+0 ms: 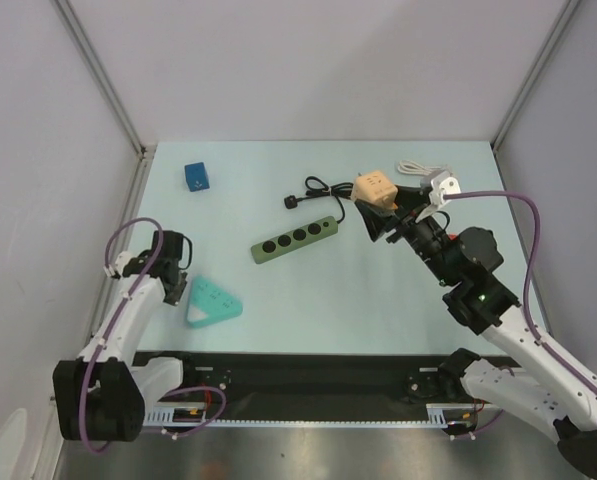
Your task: Insert the plug
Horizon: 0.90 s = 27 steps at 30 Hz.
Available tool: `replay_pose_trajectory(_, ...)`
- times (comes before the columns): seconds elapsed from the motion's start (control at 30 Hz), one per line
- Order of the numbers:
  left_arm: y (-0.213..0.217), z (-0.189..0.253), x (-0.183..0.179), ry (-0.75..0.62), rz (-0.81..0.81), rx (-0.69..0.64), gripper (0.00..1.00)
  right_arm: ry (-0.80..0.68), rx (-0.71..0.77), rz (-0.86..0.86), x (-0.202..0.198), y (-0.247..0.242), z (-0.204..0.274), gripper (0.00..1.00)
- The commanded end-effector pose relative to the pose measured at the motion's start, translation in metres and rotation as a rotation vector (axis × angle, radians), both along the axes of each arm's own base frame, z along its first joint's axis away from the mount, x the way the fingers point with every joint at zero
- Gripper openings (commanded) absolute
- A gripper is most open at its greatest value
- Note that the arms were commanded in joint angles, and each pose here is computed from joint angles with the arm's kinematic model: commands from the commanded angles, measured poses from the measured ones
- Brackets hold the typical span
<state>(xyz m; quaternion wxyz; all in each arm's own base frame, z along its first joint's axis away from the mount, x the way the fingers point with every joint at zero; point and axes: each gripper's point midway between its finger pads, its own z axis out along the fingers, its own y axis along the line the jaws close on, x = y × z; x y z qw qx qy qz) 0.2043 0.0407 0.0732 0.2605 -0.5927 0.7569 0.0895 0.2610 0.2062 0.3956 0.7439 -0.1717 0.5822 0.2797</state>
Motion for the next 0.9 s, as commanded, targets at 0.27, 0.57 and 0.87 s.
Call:
replay_pose_trajectory(0.27, -0.017, -0.038, 0.052, 0.086, -0.240, -0.007, 0.00, -0.030, -0.078, 0.050, -0.012, 0.003, 0.009, 0.00)
replay_pose_trajectory(0.57, -0.097, -0.042, 0.076, 0.024, -0.575, -0.105, 0.00, 0.036, -0.142, 0.099, -0.009, 0.016, -0.012, 0.00)
replay_pose_trajectory(0.87, -0.146, -0.002, 0.102, -0.161, -0.766, -0.138, 0.00, 0.153, -0.325, 0.370, -0.025, 0.060, -0.058, 0.00)
